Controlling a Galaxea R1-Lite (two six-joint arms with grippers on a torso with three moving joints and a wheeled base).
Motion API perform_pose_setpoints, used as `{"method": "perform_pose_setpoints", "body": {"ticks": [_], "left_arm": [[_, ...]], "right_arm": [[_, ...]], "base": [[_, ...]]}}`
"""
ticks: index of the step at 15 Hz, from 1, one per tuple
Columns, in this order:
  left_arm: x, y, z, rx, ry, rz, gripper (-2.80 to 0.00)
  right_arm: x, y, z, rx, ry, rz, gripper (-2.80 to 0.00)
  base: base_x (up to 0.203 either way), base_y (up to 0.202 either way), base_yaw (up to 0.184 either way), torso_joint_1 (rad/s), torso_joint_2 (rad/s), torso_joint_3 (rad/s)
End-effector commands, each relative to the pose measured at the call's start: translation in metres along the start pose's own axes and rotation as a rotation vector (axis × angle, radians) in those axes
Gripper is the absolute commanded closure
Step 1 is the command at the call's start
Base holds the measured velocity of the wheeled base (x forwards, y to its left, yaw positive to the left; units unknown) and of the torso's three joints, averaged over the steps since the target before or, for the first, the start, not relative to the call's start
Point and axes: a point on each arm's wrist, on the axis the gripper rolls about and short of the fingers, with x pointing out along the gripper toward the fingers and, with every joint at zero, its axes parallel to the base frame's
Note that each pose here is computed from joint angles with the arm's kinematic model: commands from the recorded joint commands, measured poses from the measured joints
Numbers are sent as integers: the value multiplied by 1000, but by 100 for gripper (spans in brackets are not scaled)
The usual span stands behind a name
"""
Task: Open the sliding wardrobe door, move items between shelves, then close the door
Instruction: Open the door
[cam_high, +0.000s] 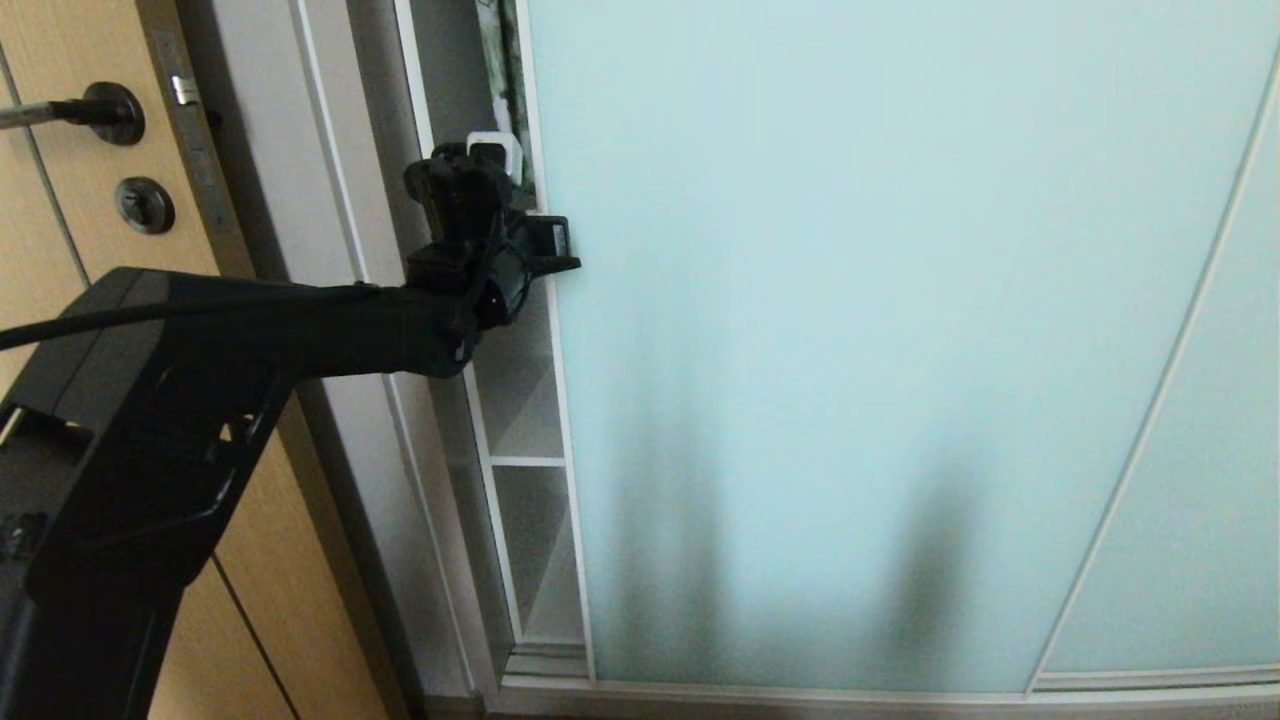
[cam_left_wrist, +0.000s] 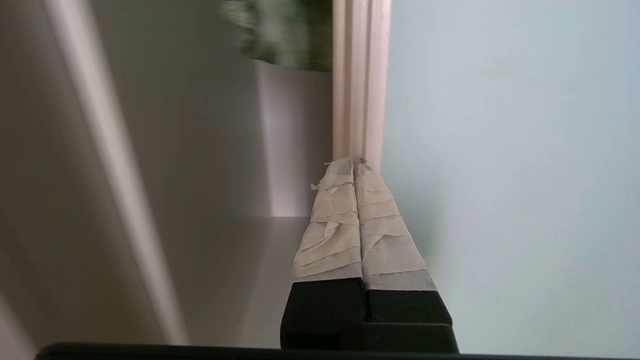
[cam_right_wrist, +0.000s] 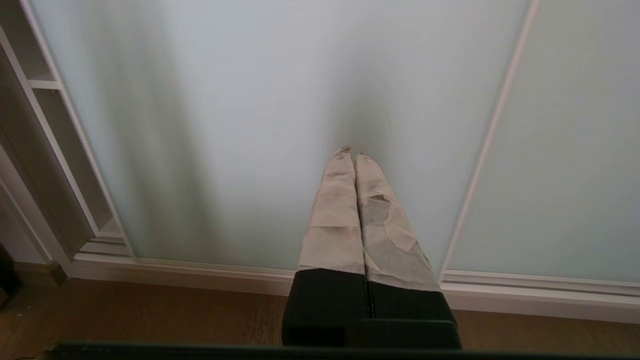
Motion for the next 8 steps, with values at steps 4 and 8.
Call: {"method": "perform_pose_setpoints", "body": {"ticks": [4, 8], "left_arm": [[-2, -35, -10, -12, 5, -55, 0], [-12, -67, -15, -28, 14, -118, 0]], "right_arm": [[0, 0, 0, 0, -2, 1, 0], [0, 0, 0, 0, -2, 1, 0]], "base": [[0, 0, 0, 0, 0, 0], [0, 0, 0, 0, 0, 0]]}}
